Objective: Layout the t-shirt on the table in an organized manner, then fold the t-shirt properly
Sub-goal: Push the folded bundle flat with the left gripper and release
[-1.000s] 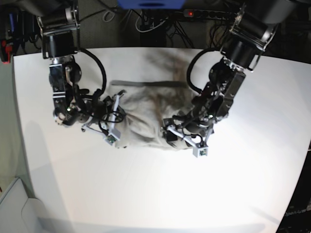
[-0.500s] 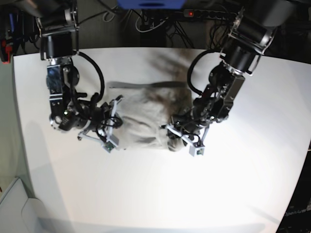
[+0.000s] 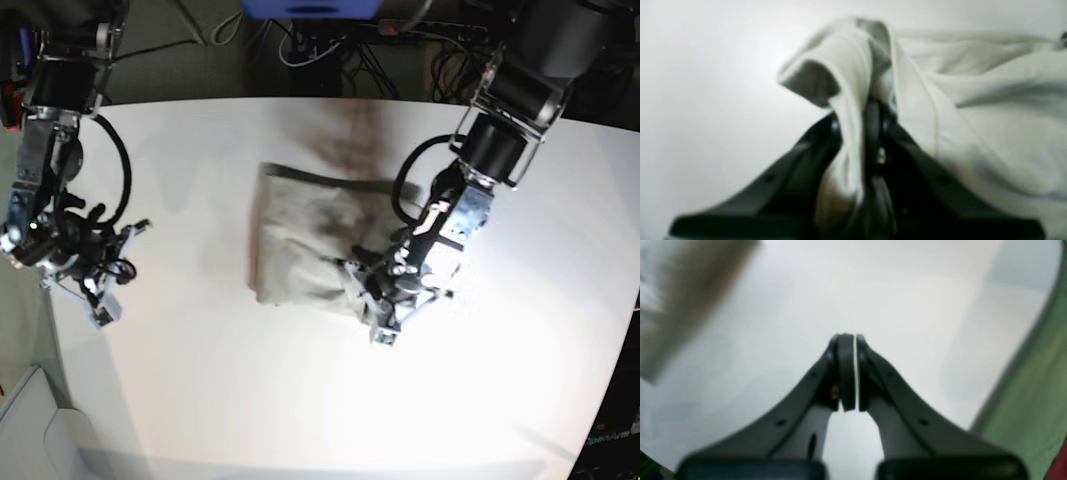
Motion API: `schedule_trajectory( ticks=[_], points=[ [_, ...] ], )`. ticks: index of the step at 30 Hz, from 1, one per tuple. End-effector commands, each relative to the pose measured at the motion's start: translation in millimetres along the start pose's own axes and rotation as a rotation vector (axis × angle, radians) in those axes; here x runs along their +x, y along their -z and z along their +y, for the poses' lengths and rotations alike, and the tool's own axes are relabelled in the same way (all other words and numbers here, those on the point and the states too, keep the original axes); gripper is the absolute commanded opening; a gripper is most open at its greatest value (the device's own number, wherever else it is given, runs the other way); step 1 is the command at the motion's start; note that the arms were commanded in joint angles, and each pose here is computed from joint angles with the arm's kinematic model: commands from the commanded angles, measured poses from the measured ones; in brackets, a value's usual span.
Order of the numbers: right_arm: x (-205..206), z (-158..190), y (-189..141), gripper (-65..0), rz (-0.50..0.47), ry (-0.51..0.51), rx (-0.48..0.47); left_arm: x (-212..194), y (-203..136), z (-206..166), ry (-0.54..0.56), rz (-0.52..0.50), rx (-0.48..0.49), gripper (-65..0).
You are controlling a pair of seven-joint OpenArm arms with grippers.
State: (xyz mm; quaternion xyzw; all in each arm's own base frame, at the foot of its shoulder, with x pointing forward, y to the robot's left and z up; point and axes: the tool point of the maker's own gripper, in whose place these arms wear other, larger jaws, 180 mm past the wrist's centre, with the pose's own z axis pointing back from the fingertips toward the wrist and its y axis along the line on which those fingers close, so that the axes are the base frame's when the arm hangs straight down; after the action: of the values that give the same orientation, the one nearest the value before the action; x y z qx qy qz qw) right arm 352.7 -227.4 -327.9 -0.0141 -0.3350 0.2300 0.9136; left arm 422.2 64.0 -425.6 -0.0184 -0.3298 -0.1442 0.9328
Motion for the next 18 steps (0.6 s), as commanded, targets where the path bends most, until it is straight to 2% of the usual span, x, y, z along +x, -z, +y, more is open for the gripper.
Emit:
schedule_trajectory(
  ticks=[1,4,9,12,15,18],
  points=[
    [10.8,-13.2,-9.0,-65.0,-0.044,-0.002,-0.030,8.6,-1.1,5.1,0.079,0.007,0.051,-65.0],
    [2.7,-25.2,-14.4,-65.0,-0.030,0.009,-0.057,26.9,-2.1,-8.9,0.293,-0.042,0.094,-65.0],
    [-16.8,-32.3,-18.6,-65.0,-0.006,0.052,-0.076,66.6,-7.2,-54.4,0.558,-0.238,0.083,-65.0],
    [-19.4,-37.5,-22.4,-65.0,0.000,0.046,-0.091,74.9,-9.7,-77.1,0.677,-0.317,0.012,-65.0],
    [-29.9,-37.2,-23.6,-65.0,0.023,0.045,-0.092,82.9,-16.1,-111.9,0.751,-0.403,-0.093,-65.0],
    [-28.2,-42.6,-31.2,-65.0,0.015,0.031,-0.116,76.7,-9.0,-117.5,0.816,-0.412,-0.111,-65.0]
  ],
)
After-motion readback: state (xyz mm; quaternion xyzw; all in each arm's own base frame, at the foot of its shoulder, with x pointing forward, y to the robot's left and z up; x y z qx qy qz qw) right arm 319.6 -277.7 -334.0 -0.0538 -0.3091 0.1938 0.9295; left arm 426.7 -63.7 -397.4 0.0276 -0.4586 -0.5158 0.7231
